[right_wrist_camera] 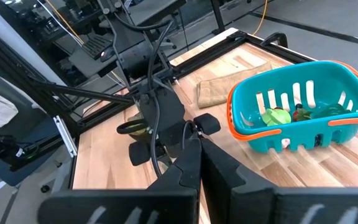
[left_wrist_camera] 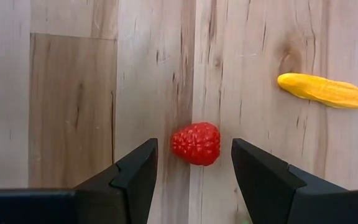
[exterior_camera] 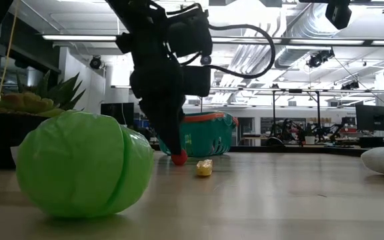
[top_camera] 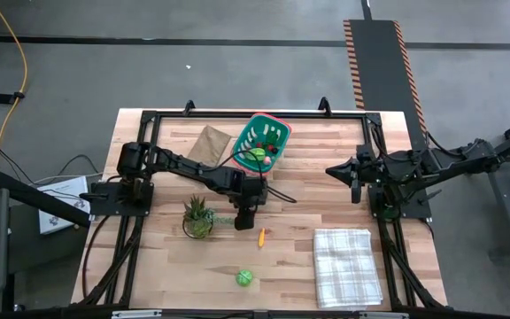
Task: Pick and placing Produce into tupperware
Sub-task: Put the red raspberry in the green basket
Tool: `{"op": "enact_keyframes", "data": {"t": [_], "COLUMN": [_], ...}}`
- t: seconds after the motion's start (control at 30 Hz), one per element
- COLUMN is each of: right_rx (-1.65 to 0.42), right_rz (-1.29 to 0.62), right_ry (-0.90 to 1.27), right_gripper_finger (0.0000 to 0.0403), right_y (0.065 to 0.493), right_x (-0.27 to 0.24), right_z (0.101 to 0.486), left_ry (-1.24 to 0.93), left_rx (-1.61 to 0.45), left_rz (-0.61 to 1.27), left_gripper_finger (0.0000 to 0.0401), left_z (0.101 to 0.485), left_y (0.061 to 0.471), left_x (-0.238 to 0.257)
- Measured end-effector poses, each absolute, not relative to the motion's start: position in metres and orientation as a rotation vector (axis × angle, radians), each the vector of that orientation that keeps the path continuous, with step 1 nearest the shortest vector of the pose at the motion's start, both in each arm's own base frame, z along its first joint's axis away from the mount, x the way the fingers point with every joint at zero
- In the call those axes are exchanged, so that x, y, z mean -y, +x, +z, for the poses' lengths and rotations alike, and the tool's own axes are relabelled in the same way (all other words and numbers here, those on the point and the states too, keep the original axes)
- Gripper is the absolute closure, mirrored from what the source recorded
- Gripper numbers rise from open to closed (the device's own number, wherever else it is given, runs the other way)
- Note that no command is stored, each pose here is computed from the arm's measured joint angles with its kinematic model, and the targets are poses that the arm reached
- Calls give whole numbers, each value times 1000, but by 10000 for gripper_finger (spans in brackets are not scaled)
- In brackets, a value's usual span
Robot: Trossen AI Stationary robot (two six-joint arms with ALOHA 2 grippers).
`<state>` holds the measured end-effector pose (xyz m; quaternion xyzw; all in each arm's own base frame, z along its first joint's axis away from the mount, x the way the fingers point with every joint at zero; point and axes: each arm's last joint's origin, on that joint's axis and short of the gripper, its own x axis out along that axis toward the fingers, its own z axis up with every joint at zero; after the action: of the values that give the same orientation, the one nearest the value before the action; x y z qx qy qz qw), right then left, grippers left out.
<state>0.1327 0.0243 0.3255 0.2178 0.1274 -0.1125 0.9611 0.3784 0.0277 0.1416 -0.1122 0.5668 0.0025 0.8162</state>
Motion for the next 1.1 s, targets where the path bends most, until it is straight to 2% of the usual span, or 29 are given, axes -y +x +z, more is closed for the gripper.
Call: {"op": "enact_keyframes", "data": {"t": [0.7,1.1], "right_rx": [-259,-268], "right_rz": [-227,-228], "right_ry": [434,423], "right_gripper_finger": [402,402], "right_y": [133,132], "right_x": [-24,-24], "right_z": [326,325], "left_ry": [-185,-221], "left_rx": [-1217,-1196], "left_rz": [86,29], "left_gripper_finger": [208,208], "left_z": [141,142], "left_y": [377,379], "left_x": [-30,-28]}}
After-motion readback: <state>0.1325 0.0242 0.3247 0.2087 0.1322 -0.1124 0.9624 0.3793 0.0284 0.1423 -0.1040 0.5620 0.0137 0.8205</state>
